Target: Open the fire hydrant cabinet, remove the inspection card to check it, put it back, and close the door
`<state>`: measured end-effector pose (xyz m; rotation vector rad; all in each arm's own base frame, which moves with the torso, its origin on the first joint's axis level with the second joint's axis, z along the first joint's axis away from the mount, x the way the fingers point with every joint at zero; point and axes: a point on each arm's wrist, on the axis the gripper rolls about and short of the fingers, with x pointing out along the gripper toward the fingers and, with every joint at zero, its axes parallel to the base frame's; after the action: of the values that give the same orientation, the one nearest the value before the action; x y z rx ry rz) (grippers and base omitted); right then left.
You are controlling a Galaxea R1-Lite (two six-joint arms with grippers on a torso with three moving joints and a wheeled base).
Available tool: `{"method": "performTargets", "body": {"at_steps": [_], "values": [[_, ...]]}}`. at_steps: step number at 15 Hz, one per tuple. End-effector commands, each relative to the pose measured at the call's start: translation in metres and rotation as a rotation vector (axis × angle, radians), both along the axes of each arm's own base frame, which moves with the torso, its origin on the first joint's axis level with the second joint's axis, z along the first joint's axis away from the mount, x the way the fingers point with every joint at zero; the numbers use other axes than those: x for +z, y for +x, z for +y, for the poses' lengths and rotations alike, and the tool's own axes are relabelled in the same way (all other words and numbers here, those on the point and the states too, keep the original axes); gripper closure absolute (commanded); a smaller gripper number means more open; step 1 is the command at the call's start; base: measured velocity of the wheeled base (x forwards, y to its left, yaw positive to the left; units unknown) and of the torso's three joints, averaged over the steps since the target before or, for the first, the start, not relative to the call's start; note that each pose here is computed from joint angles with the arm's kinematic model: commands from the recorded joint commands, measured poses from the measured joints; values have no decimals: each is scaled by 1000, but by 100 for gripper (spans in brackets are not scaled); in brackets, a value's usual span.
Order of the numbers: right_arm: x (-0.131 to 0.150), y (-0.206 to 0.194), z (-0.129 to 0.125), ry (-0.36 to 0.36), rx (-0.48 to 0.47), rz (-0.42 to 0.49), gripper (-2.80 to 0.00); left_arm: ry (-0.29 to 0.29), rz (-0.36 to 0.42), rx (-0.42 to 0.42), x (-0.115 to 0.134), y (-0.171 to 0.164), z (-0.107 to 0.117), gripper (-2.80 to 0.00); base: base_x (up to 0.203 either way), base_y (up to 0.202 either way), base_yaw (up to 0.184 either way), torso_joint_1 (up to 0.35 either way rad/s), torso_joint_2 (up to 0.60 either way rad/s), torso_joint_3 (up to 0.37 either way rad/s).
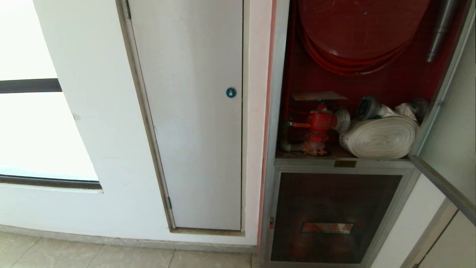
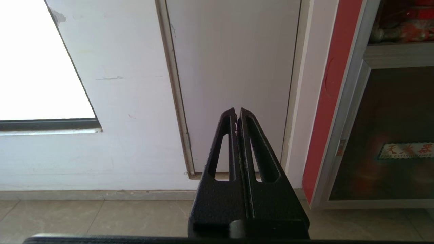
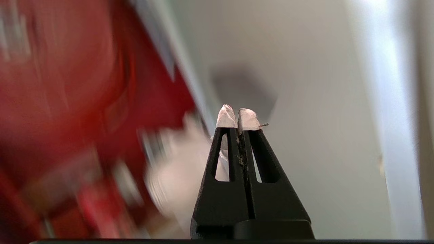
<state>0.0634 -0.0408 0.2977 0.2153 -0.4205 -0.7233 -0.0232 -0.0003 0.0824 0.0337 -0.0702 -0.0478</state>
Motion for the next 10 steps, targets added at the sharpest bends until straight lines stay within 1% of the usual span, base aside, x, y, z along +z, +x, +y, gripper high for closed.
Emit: {"method": "performTargets", "body": {"at_steps": [1,2,4,6,7,9,10], "values": [[6,2,-14,62,-80,-194,0,1,28,0,-8,2,0,0,0,0,0,0,0,0],[6,-1,-19,67,-126,-253,0,1,28,0,-8,2,0,0,0,0,0,0,0,0],[3,-4,-30,76,-209,-334,0,1,28,0,-8,2,0,0,0,0,0,0,0,0],[1,-6,-40,47,-252,-417,0,1,28,0,-8,2,0,0,0,0,0,0,0,0],[-3,-6,-43,39,-265,-438,0,1,28,0,-8,2,0,0,0,0,0,0,0,0],[-14,-6,-52,37,-303,-439,0,1,28,0,-8,2,0,0,0,0,0,0,0,0],[-20,-5,-57,48,-297,-438,0,1,28,0,-8,2,0,0,0,0,0,0,0,0]]}}
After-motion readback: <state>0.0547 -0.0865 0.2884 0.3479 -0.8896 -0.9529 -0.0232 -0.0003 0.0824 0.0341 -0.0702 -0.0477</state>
